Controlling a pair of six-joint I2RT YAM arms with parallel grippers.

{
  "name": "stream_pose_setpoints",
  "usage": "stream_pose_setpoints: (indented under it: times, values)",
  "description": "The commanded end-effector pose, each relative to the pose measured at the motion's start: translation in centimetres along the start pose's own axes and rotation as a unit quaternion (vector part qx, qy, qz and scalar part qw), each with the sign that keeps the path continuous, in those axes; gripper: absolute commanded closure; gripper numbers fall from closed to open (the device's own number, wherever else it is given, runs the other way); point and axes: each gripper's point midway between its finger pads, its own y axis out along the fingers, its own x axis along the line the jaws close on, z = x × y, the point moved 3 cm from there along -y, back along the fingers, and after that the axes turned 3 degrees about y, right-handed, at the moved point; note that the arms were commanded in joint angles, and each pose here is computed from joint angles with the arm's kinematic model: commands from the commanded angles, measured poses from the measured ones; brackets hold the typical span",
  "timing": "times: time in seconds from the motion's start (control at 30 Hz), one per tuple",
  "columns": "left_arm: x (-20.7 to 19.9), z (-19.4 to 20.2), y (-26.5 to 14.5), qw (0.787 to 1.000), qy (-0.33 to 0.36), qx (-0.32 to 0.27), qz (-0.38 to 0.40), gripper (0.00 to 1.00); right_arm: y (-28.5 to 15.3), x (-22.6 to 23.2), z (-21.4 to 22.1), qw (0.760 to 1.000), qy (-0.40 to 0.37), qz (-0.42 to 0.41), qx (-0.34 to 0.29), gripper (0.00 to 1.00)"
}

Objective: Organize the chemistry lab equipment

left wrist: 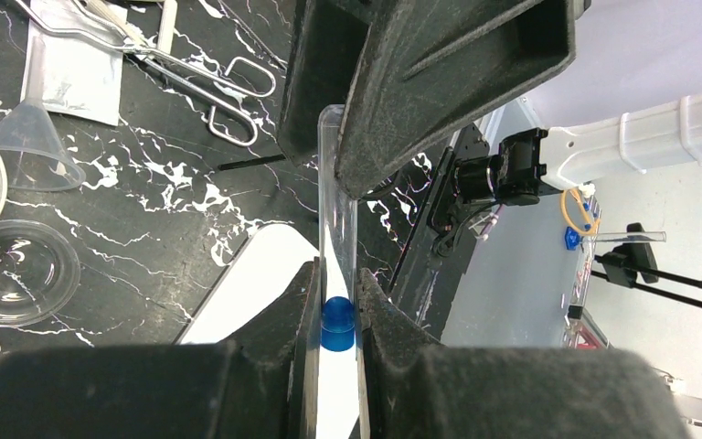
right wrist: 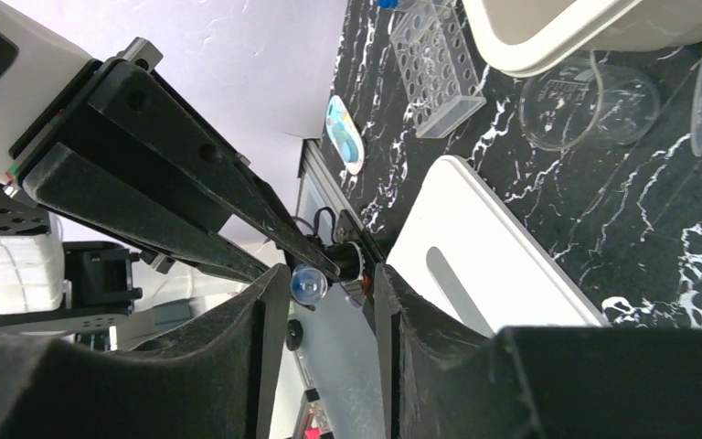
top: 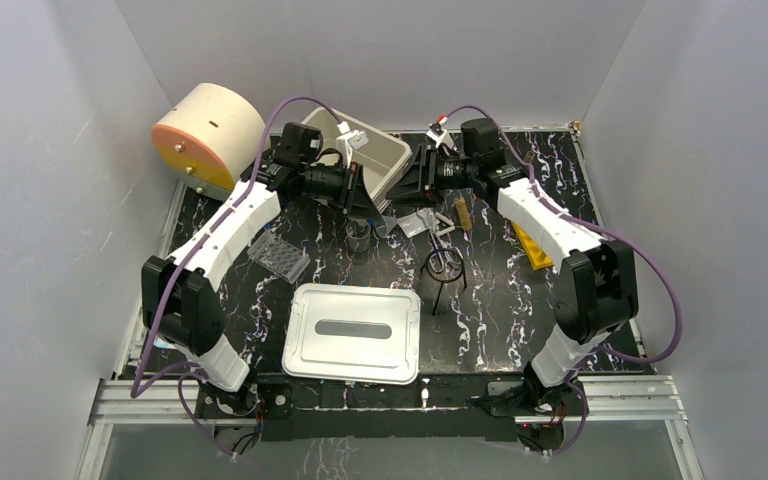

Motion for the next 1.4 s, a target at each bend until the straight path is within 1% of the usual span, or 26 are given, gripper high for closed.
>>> stream_pose_setpoints:
  times: [0.0,0.13,0.2,0.3,0.4,0.43,0.47,0.5,0.53,0.57,0.6,0.67,0.7,0.73,0.8,0.83,0.93,1.1,1.27,1.37]
  values:
    - [-1.7,-1.5,-0.7,0.999,0.02,-0.014,0.022,1.0,-0.5,2.2,0.3,0.998,-0.011,-0.055,0.01,0.56]
    - [-2.2,-1.8,-0.9,0.999,0.025,-0.017,0.034,1.0,-0.2,2.1,0.2,0.998,0.011,-0.063,0.008,0.58]
    - [-2.2,-1.8,-0.9,0.999,0.025,-0.017,0.033,1.0,-0.1,2.2,0.0,0.998,0.017,-0.067,0.008,0.61]
    - [-2.1,-1.8,-0.9,0.999,0.025,-0.017,0.031,1.0,-0.1,2.3,-0.1,0.997,0.025,-0.07,0.01,0.69]
    - [-2.2,-2.1,-1.0,0.999,0.019,-0.02,0.029,1.0,-0.5,2.7,-0.5,0.997,0.023,-0.077,-0.007,0.78]
    - [-2.3,-2.3,-1.0,0.999,0.017,-0.022,0.028,0.97,-0.7,2.9,-0.7,0.996,0.023,-0.083,-0.011,0.8]
    - [-2.4,-2.5,-1.1,0.999,0.012,-0.025,0.027,0.9,-0.9,3.1,-0.9,0.996,0.024,-0.086,-0.017,0.81]
    - [-2.6,-2.9,-1.1,0.999,0.007,-0.029,0.028,0.8,-1.1,3.3,-1.0,0.995,0.025,-0.089,-0.023,0.81]
    - [-2.8,-3.3,-1.2,0.999,0.0,-0.036,0.03,0.67,-1.3,3.4,-1.2,0.995,0.027,-0.091,-0.031,0.82]
    - [-3.1,-3.9,-1.2,0.998,-0.006,-0.048,0.031,0.6,-1.5,3.5,-1.6,0.994,0.029,-0.091,-0.044,0.82]
    - [-3.2,-4.9,-1.3,0.997,-0.013,-0.072,0.026,0.55,-1.8,3.8,-2.1,0.993,0.032,-0.097,-0.06,0.82]
    - [-3.6,-6.1,-1.4,0.992,-0.051,-0.114,0.018,0.42,-2.2,4.1,-2.8,0.99,0.04,-0.105,-0.087,0.81]
    - [-3.8,-6.8,-1.6,0.987,-0.064,-0.143,0.022,0.39,-2.5,4.5,-3.3,0.987,0.048,-0.113,-0.101,0.81]
    - [-3.8,-7.7,-1.7,0.981,-0.067,-0.182,0.024,0.38,-2.7,5.1,-3.8,0.984,0.047,-0.125,-0.117,0.81]
    - [-4.1,-8.7,-2.3,0.965,-0.103,-0.24,0.023,0.37,-3.0,6.0,-4.6,0.979,0.054,-0.143,-0.138,0.81]
    - [-3.6,-9.0,-2.4,0.955,-0.122,-0.27,0.016,0.36,-3.1,6.4,-4.9,0.976,0.059,-0.151,-0.147,0.81]
    - [-2.4,-9.4,-3.0,0.933,-0.148,-0.328,-0.012,0.36,-3.6,7.3,-5.8,0.967,0.071,-0.172,-0.174,0.8]
    - [-2.5,-10.3,-3.7,0.915,-0.161,-0.369,-0.008,0.37,-3.6,7.6,-6.6,0.96,0.102,-0.186,-0.185,0.8]
    - [-2.2,-11.0,-4.4,0.889,-0.192,-0.415,0.003,0.38,-3.5,6.9,-6.6,0.954,0.139,-0.184,-0.191,0.8]
    - [-2.2,-11.2,-4.2,0.886,-0.2,-0.417,0.017,0.41,-3.6,6.5,-6.7,0.951,0.156,-0.178,-0.199,0.79]
